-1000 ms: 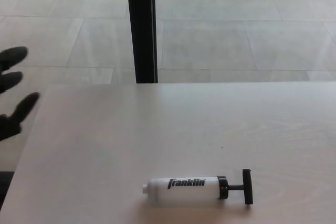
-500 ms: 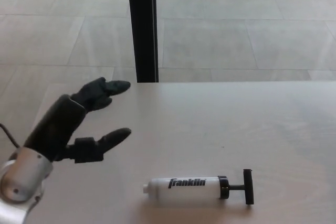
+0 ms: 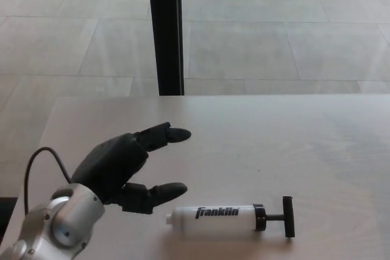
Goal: The robot uses its left hand to lift the air pump kept on the middle of the desk and use the right hand to pull out the handle
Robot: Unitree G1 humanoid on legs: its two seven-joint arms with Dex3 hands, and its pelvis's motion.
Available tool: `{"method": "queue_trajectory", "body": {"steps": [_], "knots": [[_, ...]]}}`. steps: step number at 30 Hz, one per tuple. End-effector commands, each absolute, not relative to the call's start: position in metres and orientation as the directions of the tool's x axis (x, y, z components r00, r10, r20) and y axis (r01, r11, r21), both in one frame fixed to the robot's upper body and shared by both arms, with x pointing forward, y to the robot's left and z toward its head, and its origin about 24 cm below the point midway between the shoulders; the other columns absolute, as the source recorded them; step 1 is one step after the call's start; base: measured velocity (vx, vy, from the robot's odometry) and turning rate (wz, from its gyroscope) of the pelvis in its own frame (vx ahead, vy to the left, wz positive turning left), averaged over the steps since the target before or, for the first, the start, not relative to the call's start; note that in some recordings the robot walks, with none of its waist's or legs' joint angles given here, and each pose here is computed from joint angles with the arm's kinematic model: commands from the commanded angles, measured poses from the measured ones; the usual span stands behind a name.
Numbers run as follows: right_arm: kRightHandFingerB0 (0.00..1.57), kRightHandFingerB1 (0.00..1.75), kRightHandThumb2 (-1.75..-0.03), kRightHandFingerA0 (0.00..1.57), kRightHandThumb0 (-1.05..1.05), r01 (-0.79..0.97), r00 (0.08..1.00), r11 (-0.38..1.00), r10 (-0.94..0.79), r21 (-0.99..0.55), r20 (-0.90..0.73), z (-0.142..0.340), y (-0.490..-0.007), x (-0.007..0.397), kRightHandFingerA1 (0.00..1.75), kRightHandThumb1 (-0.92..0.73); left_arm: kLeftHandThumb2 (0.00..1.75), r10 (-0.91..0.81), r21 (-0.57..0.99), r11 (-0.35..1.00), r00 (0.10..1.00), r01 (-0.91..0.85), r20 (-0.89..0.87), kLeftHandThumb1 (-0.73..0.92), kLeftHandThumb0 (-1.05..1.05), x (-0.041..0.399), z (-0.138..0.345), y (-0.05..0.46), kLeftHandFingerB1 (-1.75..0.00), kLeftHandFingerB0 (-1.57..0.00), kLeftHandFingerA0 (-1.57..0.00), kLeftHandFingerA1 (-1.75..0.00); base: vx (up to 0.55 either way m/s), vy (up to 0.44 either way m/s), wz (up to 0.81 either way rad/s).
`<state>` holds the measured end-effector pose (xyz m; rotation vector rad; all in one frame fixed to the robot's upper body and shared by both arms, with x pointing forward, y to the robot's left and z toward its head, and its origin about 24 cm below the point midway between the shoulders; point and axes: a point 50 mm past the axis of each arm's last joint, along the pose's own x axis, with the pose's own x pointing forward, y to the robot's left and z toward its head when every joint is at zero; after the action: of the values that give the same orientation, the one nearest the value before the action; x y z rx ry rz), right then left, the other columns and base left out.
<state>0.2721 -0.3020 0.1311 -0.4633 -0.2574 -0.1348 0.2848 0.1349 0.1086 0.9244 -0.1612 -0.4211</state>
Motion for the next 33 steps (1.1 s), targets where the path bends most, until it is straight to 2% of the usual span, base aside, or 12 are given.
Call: {"method": "queue_trajectory", "body": {"steps": [1, 4, 5, 15, 17, 18, 22, 23, 24, 25, 26, 33], "knots": [[0.34, 0.51, -1.12, 0.33, -0.75, 0.190, 0.958, 0.902, -0.084, -0.389, 0.273, 0.135, -0.295, 0.277, 0.57, -0.74, 0.95, -0.369, 0.972, 0.175, 0.925, 0.160, -0.085, 0.58, -0.80, 0.295, 0.105, 0.108, -0.49, -0.23, -0.14, -0.56, 0.00, 0.000, 0.00], [0.32, 0.51, -1.13, 0.31, -0.72, 0.194, 0.958, 0.903, -0.089, -0.384, 0.274, 0.135, -0.292, 0.279, 0.57, -0.73, 0.94, -0.367, 0.978, 0.129, 0.924, 0.165, -0.108, 0.56, -0.82, 0.299, 0.104, 0.093, -0.49, -0.21, -0.10, -0.55, 0.00, 0.000, 0.00], [0.41, 0.37, -0.67, 0.40, -0.74, 0.195, 0.957, 0.903, -0.089, -0.384, 0.276, 0.135, -0.291, 0.279, 0.48, -0.89, 0.94, -0.365, 0.978, 0.130, 0.925, 0.162, -0.105, 0.56, -0.82, 0.300, 0.104, 0.090, -0.49, -0.22, -0.11, -0.55, 0.00, 0.000, 0.00], [0.42, 0.38, -0.66, 0.40, -0.73, 0.203, 0.954, 0.907, -0.097, -0.370, 0.284, 0.133, -0.289, 0.279, 0.51, -0.89, 0.92, -0.360, 0.965, 0.158, 0.923, 0.208, -0.140, 0.56, -0.79, 0.293, 0.086, 0.071, -0.51, -0.23, -0.10, -0.56, 0.00, 0.000, 0.00], [0.43, 0.39, -0.66, 0.42, -0.74, 0.216, 0.951, 0.907, -0.112, -0.361, 0.289, 0.132, -0.290, 0.279, 0.51, -0.88, 0.93, -0.343, 0.967, 0.133, 0.925, 0.219, -0.163, 0.57, -0.80, 0.291, 0.079, 0.072, -0.50, -0.22, -0.10, -0.55, 0.00, 0.000, 0.00], [0.42, 0.38, -0.67, 0.40, -0.75, 0.218, 0.950, 0.908, -0.112, -0.357, 0.293, 0.133, -0.290, 0.278, 0.52, -0.88, 0.99, -0.326, 0.966, 0.096, 0.924, 0.240, -0.198, 0.58, -0.81, 0.290, 0.073, 0.073, -0.50, -0.18, -0.03, -0.51, 0.00, 0.000, 0.00], [0.42, 0.38, -0.66, 0.40, -0.75, 0.218, 0.947, 0.914, -0.114, -0.342, 0.299, 0.135, -0.289, 0.279, 0.53, -0.88, 0.99, -0.302, 0.963, 0.046, 0.922, 0.266, -0.240, 0.59, -0.84, 0.289, 0.069, 0.077, -0.50, -0.18, -0.04, -0.49, 0.00, 0.000, 0.00], [0.42, 0.37, -0.67, 0.41, -0.75, 0.228, 0.946, 0.907, -0.120, -0.354, 0.300, 0.137, -0.288, 0.281, 0.51, -0.89, 0.63, -0.278, 0.955, -0.016, 0.916, 0.296, -0.288, 0.76, -0.81, 0.288, 0.066, 0.080, -0.36, -0.24, -0.01, -0.43, 0.00, 0.000, 0.00], [0.42, 0.37, -0.67, 0.41, -0.75, 0.231, 0.944, 0.906, -0.121, -0.354, 0.306, 0.138, -0.288, 0.281, 0.52, -0.89, 0.97, -0.270, 0.955, -0.027, 0.917, 0.296, -0.292, 0.60, -0.87, 0.287, 0.063, 0.082, -0.49, -0.19, -0.03, -0.41, 0.00, 0.000, 0.00], [0.43, 0.38, -0.67, 0.41, -0.74, 0.231, 0.943, 0.905, -0.118, -0.358, 0.312, 0.140, -0.288, 0.281, 0.53, -0.89, 0.62, -0.255, 0.952, -0.042, 0.918, 0.303, -0.304, 0.74, -0.80, 0.287, 0.062, 0.083, -0.36, -0.27, -0.01, -0.41, 0.00, 0.000, 0.00], [0.43, 0.38, -0.67, 0.41, -0.73, 0.229, 0.943, 0.906, -0.117, -0.354, 0.312, 0.140, -0.288, 0.281, 0.53, -0.89, 0.96, -0.247, 0.951, -0.047, 0.919, 0.305, -0.306, 0.59, -0.85, 0.285, 0.060, 0.086, -0.49, -0.21, -0.02, -0.38, 0.00, 0.000, 0.00], [0.45, 0.38, -0.66, 0.42, -0.71, 0.239, 0.940, 0.915, -0.134, -0.325, 0.314, 0.142, -0.289, 0.280, 0.58, -0.86, 0.95, -0.188, 0.950, -0.108, 0.932, 0.294, -0.310, 0.57, -0.81, 0.281, 0.051, 0.101, -0.50, -0.25, -0.01, -0.37, 0.00, 0.000, 0.00]]}}
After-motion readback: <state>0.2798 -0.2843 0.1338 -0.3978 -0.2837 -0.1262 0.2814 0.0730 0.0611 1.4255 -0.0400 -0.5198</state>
